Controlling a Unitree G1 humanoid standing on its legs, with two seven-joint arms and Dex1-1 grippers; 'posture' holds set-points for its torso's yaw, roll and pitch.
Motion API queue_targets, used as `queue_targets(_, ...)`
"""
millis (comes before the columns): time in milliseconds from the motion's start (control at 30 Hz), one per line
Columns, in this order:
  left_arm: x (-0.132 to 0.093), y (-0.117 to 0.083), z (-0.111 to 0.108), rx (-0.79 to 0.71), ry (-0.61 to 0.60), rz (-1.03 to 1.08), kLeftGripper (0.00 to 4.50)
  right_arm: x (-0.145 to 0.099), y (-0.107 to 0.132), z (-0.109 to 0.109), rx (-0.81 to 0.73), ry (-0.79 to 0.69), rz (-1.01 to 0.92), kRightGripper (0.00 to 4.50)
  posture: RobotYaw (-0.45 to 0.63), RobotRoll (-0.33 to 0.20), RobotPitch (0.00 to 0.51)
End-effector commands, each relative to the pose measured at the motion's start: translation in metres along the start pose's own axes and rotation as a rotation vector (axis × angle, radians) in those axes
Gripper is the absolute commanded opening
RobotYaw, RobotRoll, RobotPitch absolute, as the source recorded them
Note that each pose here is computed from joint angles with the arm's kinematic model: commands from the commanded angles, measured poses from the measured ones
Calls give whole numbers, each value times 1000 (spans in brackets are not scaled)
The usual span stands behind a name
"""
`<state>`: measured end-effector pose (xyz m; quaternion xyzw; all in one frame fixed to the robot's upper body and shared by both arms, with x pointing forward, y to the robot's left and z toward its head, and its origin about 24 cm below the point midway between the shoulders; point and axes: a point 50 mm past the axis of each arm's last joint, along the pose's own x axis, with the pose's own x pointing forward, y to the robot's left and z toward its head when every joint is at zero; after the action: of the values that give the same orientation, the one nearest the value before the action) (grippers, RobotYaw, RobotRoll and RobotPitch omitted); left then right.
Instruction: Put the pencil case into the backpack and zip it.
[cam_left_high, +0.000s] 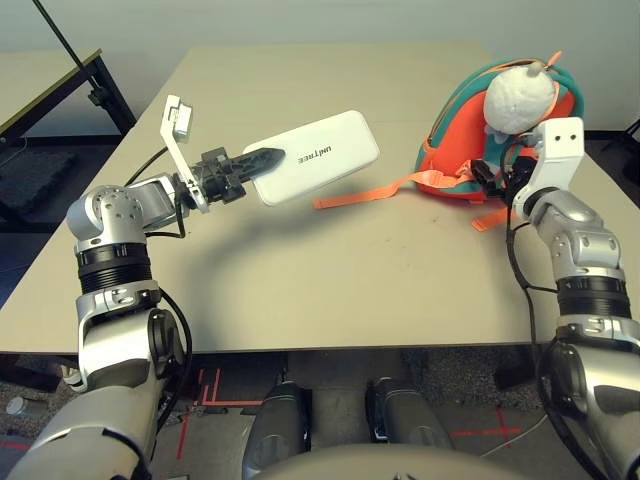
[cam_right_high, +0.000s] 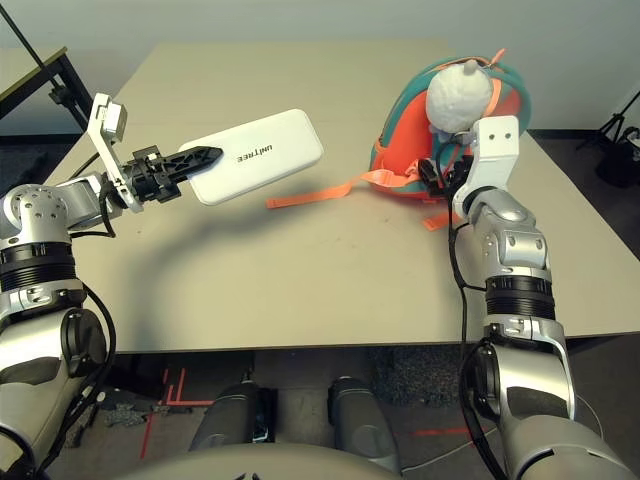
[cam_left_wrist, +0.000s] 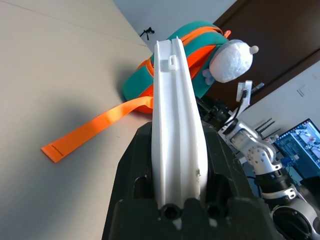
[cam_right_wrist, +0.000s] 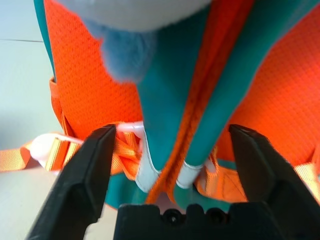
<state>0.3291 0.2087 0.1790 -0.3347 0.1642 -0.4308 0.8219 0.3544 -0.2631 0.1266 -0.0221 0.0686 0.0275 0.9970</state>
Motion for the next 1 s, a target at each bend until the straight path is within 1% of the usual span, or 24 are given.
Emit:
queue_targets(33,-3,-6,5,24,-30,-26,1088,4,1,1,-7,-14,8,3112,-113,0,7)
queue_targets(100,-4,-6,5,23,-31,-24,1088,5,1,2,-12,-32,5,2455,-114,0,8)
queue_targets(133,-4,-6,5,23,-31,-22,1088,5,0,3,-11,-38,-2,2001,-114,0,8)
queue_targets(233,-3,-6,5,21,-28,-22,1088,4,1,7,-20,-73,7,878,-117,0,10)
queue_targets(267,-3,-6,5,20,-27,-23,1088,4,2,10,-29,-85,15,578,-118,0,10)
queue_targets(300,-3,-6,5,20,-27,-23,1088,3,3,11,-36,-91,19,454,-118,0,10)
queue_targets(400,-2,-5,5,20,-26,-21,1088,2,6,15,-77,-114,47,447,-123,0,11)
queue_targets(600,-2,-3,8,21,-36,-13,1088,-5,19,39,-140,-234,159,447,-133,0,12)
queue_targets(733,-3,0,10,20,-45,-6,1088,-12,22,51,-163,-285,200,447,-140,0,13)
queue_targets(900,-5,2,12,19,-55,1,1088,-19,23,56,-171,-308,224,447,-145,0,11)
queue_targets(1000,-6,3,14,27,-60,11,1088,-30,25,58,-188,-322,274,447,-150,0,11)
